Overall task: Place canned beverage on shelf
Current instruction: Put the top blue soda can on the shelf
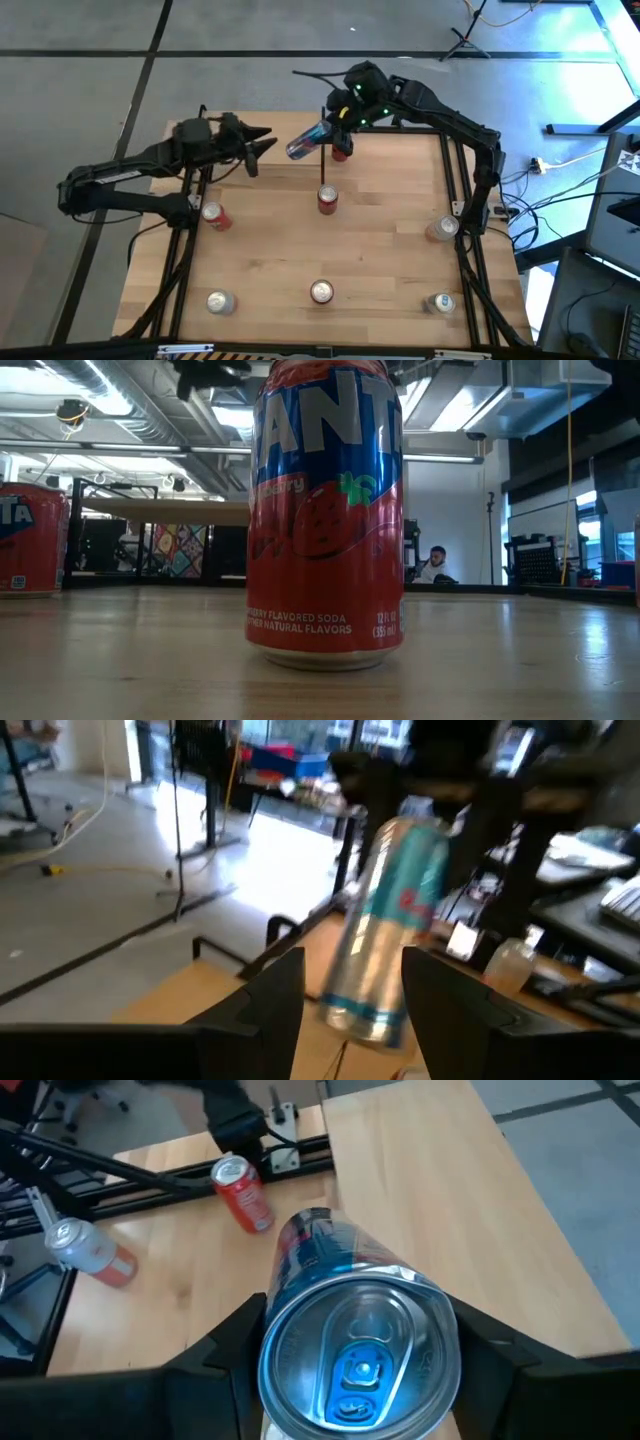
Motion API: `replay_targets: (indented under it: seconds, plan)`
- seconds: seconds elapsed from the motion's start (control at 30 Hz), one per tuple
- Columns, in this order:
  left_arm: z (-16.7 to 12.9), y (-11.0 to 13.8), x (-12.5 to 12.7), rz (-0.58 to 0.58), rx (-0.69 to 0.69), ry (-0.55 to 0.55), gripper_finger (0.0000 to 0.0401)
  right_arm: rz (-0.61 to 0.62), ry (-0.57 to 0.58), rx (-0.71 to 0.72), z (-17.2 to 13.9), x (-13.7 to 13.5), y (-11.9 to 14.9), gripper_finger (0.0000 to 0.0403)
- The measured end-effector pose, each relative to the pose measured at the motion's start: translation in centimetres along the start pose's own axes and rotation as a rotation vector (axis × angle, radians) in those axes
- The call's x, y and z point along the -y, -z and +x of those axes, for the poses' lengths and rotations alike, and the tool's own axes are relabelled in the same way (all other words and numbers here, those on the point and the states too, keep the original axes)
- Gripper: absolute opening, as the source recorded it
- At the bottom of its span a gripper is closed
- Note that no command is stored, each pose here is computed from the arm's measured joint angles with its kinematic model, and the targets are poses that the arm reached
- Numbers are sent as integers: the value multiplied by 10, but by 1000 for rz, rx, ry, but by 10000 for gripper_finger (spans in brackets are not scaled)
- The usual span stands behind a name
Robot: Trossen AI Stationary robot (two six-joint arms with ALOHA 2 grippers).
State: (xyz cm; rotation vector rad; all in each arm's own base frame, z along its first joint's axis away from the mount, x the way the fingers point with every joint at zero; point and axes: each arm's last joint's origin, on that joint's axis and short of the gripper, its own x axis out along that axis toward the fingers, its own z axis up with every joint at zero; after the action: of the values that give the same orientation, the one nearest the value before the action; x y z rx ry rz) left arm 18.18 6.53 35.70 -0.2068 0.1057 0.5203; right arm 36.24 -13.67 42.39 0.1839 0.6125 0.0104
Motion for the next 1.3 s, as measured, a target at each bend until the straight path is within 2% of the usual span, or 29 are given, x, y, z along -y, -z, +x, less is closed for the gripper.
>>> replay_targets:
  seconds: [0.3, 0.47, 1.3]
  plan:
    - [24, 12, 3, 10, -94, 64, 163, -27, -10, 63, 2, -6, -7, 208]
    - [31, 16, 3, 13, -115, 63, 162, -32, 9, 77, 2, -5, -8, 208]
    - [34, 15, 0, 8, -99, 75, 163, -74, -8, 177, 7, -3, -18, 211]
